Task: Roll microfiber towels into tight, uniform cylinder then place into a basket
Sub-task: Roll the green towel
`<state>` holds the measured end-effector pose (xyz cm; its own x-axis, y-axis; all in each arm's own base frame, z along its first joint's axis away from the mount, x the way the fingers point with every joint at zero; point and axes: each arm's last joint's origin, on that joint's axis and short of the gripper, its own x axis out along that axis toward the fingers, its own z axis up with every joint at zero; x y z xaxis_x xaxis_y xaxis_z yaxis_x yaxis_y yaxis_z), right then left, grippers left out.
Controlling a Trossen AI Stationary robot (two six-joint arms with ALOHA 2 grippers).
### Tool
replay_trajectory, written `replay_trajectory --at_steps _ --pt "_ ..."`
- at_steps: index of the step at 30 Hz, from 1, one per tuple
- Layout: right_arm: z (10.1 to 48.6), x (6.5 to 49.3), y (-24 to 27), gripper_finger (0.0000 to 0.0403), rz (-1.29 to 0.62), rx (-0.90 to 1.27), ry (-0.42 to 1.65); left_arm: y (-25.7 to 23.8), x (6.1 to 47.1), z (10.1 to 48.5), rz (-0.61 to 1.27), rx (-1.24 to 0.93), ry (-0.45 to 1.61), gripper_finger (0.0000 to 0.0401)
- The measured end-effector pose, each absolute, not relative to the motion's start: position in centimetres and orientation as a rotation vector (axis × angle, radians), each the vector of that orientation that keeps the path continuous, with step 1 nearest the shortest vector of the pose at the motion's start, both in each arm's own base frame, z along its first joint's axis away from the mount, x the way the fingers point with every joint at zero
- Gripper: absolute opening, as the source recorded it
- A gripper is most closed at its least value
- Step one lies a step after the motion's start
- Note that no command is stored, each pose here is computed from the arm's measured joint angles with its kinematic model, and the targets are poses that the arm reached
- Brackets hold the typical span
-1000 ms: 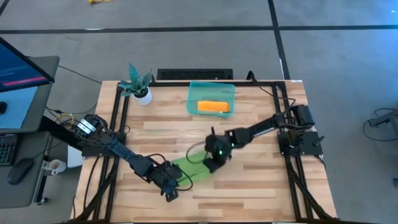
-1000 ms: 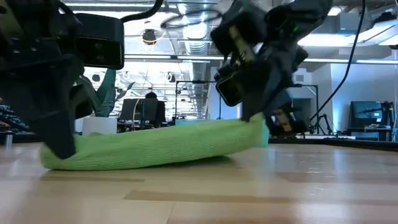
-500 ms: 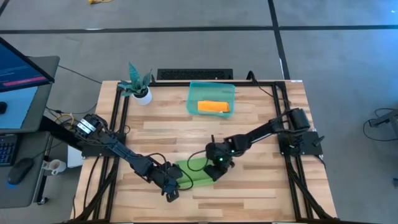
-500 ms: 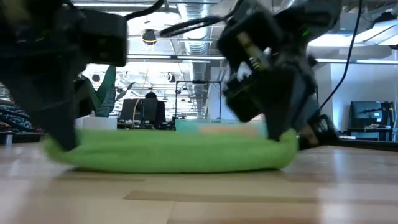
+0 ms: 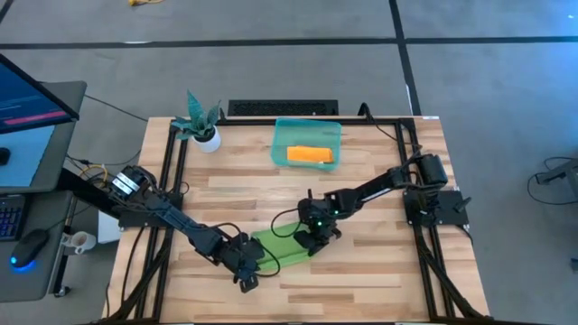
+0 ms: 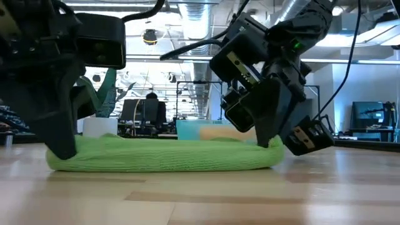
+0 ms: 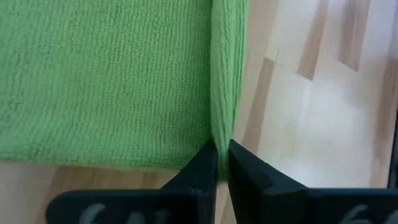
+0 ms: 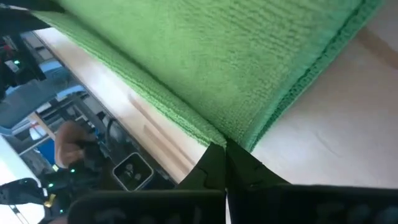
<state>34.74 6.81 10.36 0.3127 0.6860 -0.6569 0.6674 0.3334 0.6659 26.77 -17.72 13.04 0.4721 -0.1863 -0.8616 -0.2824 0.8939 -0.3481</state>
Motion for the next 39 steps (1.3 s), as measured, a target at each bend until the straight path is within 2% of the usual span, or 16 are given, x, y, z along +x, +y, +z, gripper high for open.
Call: replay_trajectory --at_steps 10,14,17,22,26,39 --pt "10.1 34.3 6.8 0.001 -0.006 1.35 1.42 -17.7 26.5 12.9 0.038 -0.435 1.11 0.0096" --pt "10.1 34.3 6.8 0.0007 -0.001 1.342 1.414 -18.1 26.5 13.0 0.005 -0.415 1.094 0.011" --pt "10.1 34.3 6.8 0.0006 0.004 1.333 1.407 -19.3 26.4 13.8 -0.027 -0.33 1.031 0.0102" --pt "10.1 34.4 6.8 0.001 0.006 1.33 1.401 -22.3 26.4 16.3 -0.101 -0.072 0.814 0.0077" --pt "10.1 34.4 6.8 0.0008 0.008 1.328 1.399 -22.8 26.9 17.1 -0.099 0.017 0.684 0.0056" --pt "10.2 34.5 6.8 0.0009 0.023 1.313 1.39 -19.5 28.6 16.0 -0.079 -0.008 0.761 0.0004"
